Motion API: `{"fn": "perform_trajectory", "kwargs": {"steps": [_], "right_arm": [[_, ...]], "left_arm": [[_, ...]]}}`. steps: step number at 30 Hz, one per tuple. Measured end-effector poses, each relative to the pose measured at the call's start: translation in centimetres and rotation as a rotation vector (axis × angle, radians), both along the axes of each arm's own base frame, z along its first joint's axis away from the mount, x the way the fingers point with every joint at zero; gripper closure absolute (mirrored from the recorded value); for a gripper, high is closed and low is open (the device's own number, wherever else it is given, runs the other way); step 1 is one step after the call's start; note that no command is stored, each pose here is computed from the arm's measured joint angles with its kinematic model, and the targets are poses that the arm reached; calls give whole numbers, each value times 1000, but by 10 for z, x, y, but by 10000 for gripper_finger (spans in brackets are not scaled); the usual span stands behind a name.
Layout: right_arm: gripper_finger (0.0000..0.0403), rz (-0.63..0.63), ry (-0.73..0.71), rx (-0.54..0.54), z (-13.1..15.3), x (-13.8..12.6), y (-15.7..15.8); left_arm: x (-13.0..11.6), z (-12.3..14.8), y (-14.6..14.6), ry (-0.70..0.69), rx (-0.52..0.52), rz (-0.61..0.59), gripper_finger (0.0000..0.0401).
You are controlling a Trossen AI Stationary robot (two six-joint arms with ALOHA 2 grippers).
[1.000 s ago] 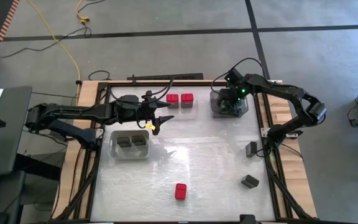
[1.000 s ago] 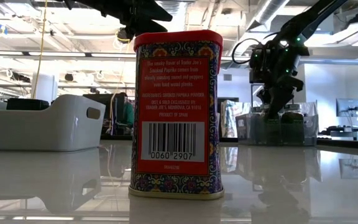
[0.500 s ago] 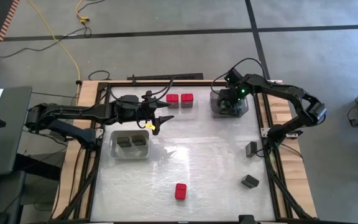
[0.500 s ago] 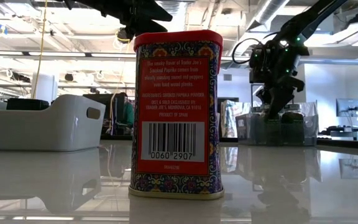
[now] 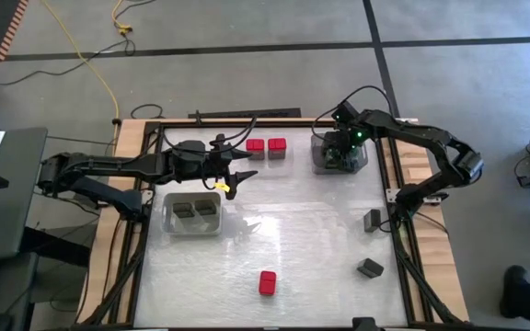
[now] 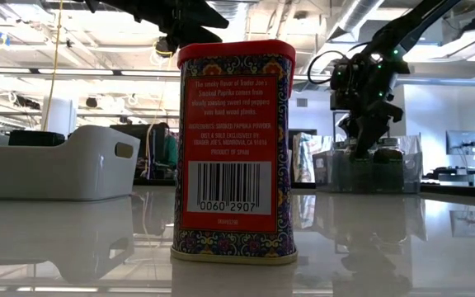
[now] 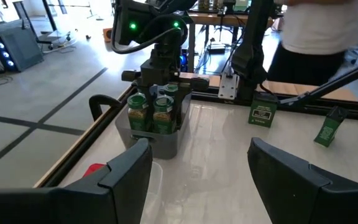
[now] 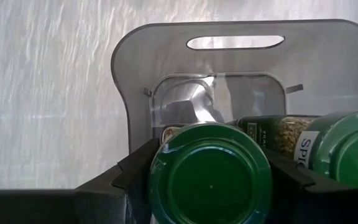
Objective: Sort spices by type
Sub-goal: Put the green seasoning bottle into the black bin
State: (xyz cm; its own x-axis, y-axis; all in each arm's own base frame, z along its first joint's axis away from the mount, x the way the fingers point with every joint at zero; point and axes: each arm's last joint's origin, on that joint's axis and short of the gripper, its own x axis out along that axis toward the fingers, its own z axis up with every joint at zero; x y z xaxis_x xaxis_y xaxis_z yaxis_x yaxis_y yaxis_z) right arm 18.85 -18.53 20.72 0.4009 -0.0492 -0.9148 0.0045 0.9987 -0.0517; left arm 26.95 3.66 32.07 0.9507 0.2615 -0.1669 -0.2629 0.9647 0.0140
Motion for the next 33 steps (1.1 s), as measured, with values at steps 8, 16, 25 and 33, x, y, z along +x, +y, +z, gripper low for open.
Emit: {"fn": "perform_trajectory", "kwargs": {"steps": [8, 16, 25, 33], "right_arm": [[155, -20, 12, 11, 0, -1, 1], [107, -8, 43, 2, -2, -1, 2], [95, 25, 43, -8, 0, 2, 4], [95, 21, 62, -14, 24, 4, 1]], "left_arm": [[0, 0, 0, 0, 0, 0, 146], [0, 0, 0, 0, 0, 0, 146], [0, 0, 0, -1, 0, 0, 146], [0, 0, 0, -1, -1, 0, 146]]}}
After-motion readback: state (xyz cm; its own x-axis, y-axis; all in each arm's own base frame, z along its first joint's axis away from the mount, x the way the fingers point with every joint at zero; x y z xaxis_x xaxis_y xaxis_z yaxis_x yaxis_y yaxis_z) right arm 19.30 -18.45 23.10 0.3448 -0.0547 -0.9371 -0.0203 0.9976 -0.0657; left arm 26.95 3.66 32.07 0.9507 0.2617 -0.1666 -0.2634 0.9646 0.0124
